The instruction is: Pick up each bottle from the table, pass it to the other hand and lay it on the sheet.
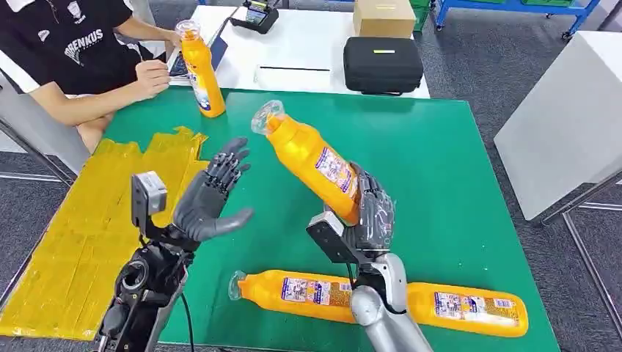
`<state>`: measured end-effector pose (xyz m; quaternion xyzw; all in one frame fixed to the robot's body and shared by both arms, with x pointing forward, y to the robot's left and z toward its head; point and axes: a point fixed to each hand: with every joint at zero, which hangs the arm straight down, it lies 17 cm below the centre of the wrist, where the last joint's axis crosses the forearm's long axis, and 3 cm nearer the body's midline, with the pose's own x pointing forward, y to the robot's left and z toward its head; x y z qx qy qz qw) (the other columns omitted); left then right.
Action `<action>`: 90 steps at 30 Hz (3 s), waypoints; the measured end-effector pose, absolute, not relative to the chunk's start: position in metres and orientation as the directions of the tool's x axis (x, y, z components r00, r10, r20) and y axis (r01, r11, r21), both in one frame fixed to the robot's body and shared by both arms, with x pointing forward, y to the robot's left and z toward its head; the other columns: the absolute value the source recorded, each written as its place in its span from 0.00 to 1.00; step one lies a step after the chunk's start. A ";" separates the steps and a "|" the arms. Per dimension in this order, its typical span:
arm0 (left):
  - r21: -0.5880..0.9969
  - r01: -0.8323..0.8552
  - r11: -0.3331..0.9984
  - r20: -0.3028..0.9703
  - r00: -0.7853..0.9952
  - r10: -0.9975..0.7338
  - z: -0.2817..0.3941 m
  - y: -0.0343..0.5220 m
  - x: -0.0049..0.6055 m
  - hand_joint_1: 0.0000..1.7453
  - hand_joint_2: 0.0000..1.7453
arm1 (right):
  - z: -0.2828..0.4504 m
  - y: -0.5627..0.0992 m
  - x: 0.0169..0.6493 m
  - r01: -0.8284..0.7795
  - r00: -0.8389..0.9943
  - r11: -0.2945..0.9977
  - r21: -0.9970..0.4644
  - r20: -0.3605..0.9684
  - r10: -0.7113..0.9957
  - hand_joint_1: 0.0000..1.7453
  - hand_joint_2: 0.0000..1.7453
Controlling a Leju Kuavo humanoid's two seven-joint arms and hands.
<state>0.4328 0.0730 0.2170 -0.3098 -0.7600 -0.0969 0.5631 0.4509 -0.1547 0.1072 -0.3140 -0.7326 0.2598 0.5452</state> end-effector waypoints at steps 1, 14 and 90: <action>-0.218 0.568 0.794 0.914 -0.167 0.370 0.217 0.076 0.438 0.00 1.00 | 0.109 -0.154 0.451 0.181 -0.211 0.672 -0.718 0.639 0.740 1.00 1.00; -0.315 0.533 0.785 0.894 -0.112 0.434 0.214 0.084 0.454 0.00 1.00 | 0.118 -0.142 0.449 0.177 -0.239 0.693 -0.699 0.652 0.719 1.00 1.00; -0.507 0.557 0.657 0.740 -0.109 0.663 0.243 0.089 0.439 1.00 1.00 | 0.113 -0.010 0.428 -0.084 -0.462 0.637 -0.766 0.596 0.657 0.00 1.00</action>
